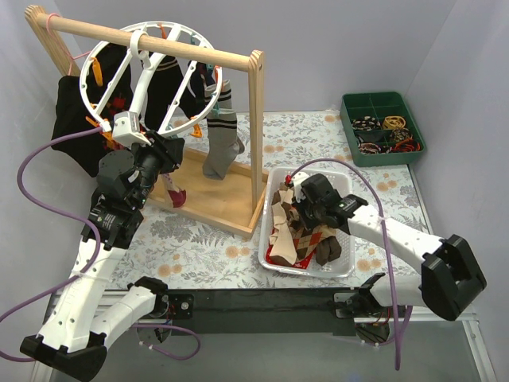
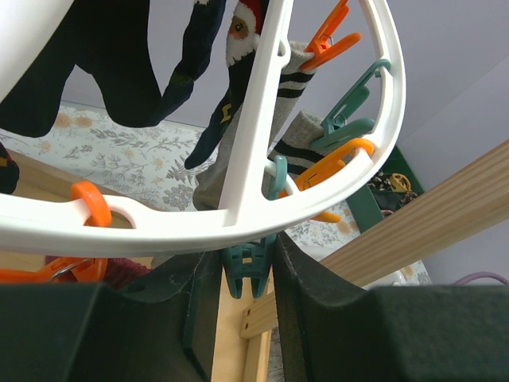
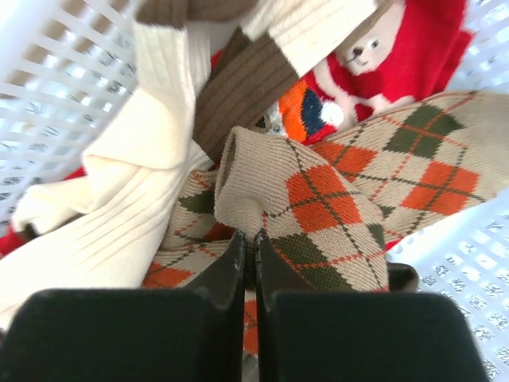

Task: Clip the socks to the hanger
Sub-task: Pick up the sock from the bin, then clamp the sock onto the hanger.

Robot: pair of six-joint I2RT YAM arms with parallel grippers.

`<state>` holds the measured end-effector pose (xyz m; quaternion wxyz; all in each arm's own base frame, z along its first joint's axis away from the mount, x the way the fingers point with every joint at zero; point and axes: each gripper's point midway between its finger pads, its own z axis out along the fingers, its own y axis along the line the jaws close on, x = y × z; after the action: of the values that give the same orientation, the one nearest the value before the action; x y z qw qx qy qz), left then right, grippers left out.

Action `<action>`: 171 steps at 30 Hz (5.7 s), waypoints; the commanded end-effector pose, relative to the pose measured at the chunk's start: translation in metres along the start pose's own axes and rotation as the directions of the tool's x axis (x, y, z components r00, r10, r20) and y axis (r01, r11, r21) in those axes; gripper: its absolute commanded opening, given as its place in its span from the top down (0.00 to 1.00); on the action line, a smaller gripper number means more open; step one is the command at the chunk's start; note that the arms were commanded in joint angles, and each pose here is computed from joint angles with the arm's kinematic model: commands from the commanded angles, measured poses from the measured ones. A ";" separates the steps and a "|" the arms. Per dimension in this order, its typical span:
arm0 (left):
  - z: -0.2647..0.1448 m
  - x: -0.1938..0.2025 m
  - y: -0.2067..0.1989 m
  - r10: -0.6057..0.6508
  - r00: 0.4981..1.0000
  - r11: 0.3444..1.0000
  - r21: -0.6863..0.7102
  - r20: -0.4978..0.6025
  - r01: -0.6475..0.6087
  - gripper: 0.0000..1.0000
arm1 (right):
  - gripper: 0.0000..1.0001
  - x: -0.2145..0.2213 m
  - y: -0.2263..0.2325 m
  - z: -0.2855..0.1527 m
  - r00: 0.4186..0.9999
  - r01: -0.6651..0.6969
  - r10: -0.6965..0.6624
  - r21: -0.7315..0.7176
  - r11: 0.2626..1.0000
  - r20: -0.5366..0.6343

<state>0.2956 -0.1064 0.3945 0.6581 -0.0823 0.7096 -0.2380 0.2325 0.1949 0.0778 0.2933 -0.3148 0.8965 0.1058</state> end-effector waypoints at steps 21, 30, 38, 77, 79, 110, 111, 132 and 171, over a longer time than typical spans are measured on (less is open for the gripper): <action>-0.007 0.000 -0.006 -0.009 0.999 1.000 0.012 -0.051 0.009 1.00 | 0.99 -0.171 0.050 -0.204 0.692 0.144 0.090 -0.259 0.955 0.717; -0.006 0.000 -0.008 -0.035 0.998 0.999 0.014 -0.055 0.035 1.00 | 0.99 -0.220 0.126 -0.248 0.643 0.373 0.234 -0.565 0.736 0.729; -0.005 -0.003 -0.011 -0.058 0.997 0.998 0.013 -0.052 0.059 1.00 | 0.99 -0.266 0.167 -0.220 0.606 0.355 0.218 -0.505 0.787 0.765; 0.004 0.001 -0.001 -0.128 0.991 0.991 -0.055 -0.038 0.126 1.00 | 0.99 -0.337 0.192 -0.156 0.499 0.084 0.345 -0.441 0.894 0.795; 0.004 0.001 0.000 -0.128 0.991 0.990 -0.059 -0.037 0.125 1.00 | 0.99 -0.337 0.193 -0.158 0.495 0.087 0.348 -0.444 0.892 0.796; 0.005 -0.004 0.016 -0.137 0.991 0.980 -0.142 0.015 0.137 1.00 | 0.99 -0.333 0.206 -0.172 0.488 0.124 0.390 -0.504 0.855 0.781; 0.004 -0.005 0.015 -0.142 0.990 0.980 -0.138 0.016 0.143 1.00 | 0.99 -0.332 0.207 -0.171 0.492 0.128 0.391 -0.509 0.851 0.778; 0.002 -0.012 0.004 -0.199 0.979 0.975 -0.090 0.034 0.201 1.00 | 0.99 -0.338 0.220 -0.171 0.481 0.143 0.425 -0.547 0.825 0.767; -0.008 -0.025 0.009 -0.181 0.979 0.977 -0.103 0.089 0.189 1.00 | 0.99 -0.339 0.221 -0.174 0.475 0.136 0.454 -0.573 0.808 0.754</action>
<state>0.2945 -0.0990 0.4069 0.6412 -0.1827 0.6909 -0.2795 0.2308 0.4834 0.3920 0.5582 -0.2151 0.6068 0.5234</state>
